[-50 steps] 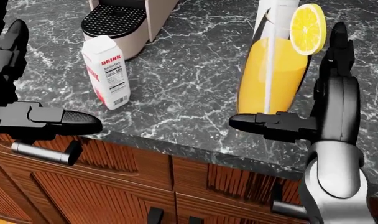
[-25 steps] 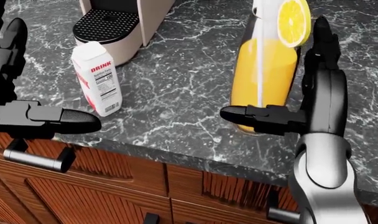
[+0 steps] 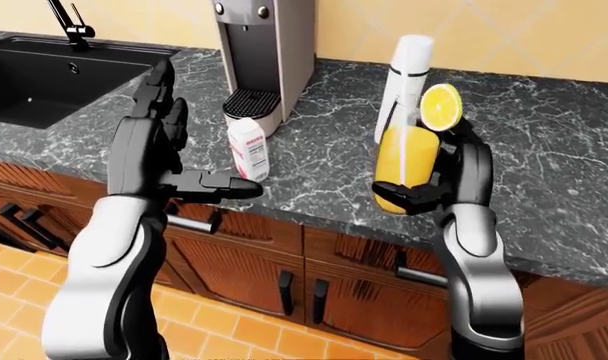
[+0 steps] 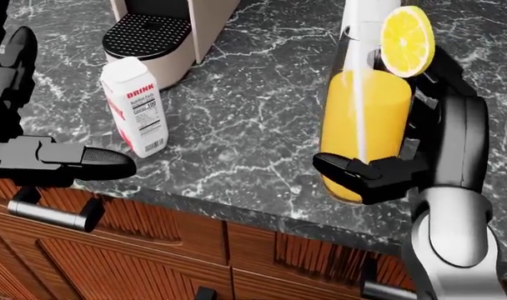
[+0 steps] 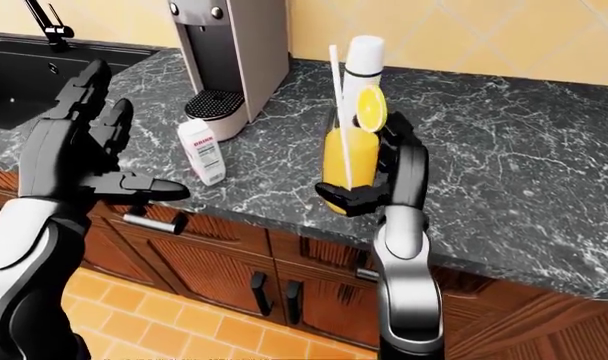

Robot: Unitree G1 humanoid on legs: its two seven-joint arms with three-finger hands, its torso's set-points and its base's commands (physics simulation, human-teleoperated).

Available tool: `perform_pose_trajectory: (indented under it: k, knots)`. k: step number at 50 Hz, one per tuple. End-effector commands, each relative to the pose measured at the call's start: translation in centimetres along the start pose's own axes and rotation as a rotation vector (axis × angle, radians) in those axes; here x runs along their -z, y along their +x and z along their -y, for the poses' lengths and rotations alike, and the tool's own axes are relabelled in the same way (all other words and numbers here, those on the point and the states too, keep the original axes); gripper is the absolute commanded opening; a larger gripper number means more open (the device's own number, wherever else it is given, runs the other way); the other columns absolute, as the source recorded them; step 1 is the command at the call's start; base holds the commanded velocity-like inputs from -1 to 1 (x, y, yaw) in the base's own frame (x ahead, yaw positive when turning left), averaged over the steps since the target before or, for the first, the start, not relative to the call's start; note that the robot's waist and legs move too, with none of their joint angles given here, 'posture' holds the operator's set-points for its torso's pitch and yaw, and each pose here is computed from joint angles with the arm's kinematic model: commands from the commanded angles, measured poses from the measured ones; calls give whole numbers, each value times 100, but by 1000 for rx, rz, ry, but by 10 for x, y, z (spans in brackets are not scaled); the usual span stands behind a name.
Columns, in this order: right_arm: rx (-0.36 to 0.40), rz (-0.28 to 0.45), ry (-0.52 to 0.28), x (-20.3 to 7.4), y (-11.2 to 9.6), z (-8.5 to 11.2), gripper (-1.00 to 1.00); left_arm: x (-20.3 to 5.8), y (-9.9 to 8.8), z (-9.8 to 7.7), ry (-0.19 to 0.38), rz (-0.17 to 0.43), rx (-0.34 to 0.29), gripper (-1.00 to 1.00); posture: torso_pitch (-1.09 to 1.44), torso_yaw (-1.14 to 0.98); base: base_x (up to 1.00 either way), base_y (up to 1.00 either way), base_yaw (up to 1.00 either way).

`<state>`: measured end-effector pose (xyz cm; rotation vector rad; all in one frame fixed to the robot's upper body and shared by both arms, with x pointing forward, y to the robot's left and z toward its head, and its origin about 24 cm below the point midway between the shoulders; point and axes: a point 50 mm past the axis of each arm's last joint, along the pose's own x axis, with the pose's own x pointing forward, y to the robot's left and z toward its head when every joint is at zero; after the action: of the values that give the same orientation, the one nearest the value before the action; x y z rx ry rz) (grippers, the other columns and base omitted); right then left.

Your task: Move the drinks to the dining counter.

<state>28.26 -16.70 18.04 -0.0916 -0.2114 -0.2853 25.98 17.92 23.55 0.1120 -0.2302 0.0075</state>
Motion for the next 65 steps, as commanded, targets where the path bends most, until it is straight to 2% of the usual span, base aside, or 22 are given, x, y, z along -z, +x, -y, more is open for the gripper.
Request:
perform_pose_trajectory:
  k: [1, 9, 11, 13, 20, 26, 27, 29, 43, 52, 58, 65]
  knots:
    - [-1, 100, 32, -23, -2, 3, -100, -13, -1, 1, 12, 81, -5, 100, 0, 0, 0, 0, 0]
    - [-1, 180, 79, -53, -12, 15, -100, -6, 2, 8, 7, 77, -24, 100, 0, 0, 0, 0, 0]
    - [1, 197, 86, -61, -15, 18, -100, -5, 3, 8, 7, 76, -45, 100, 0, 0, 0, 0, 0]
    - [6, 217, 94, -67, -17, 22, -100, -4, 4, 5, 4, 73, -103, 100, 0, 0, 0, 0, 0]
    - [16, 259, 119, -75, -19, 27, -100, -2, 4, 0, -2, 51, -233, 100, 0, 0, 0, 0, 0]
    - [34, 267, 128, -76, -19, 33, -100, 10, 6, 14, 15, 27, -251, 100, 0, 0, 0, 0, 0]
    - [35, 268, 128, -76, -20, 33, -100, 11, 7, 14, 28, 25, -278, 100, 0, 0, 0, 0, 0]
    - [34, 266, 129, -75, -20, 32, -100, 12, 8, 17, 38, 23, -288, 100, 0, 0, 0, 0, 0]
    - [39, 264, 136, -73, -20, 33, -100, 30, 19, 34, 80, -21, -282, 100, 0, 0, 0, 0, 0]
    - [47, 257, 135, -71, -19, 34, -100, 40, 26, 46, 96, -44, -238, 100, 0, 0, 0, 0, 0]
    - [49, 258, 137, -71, -20, 34, -100, 43, 29, 45, 100, -53, -238, 100, 0, 0, 0, 0, 0]
    - [49, 258, 137, -71, -20, 34, -100, 45, 33, 45, 110, -58, -240, 78, 0, 0, 0, 0, 0]
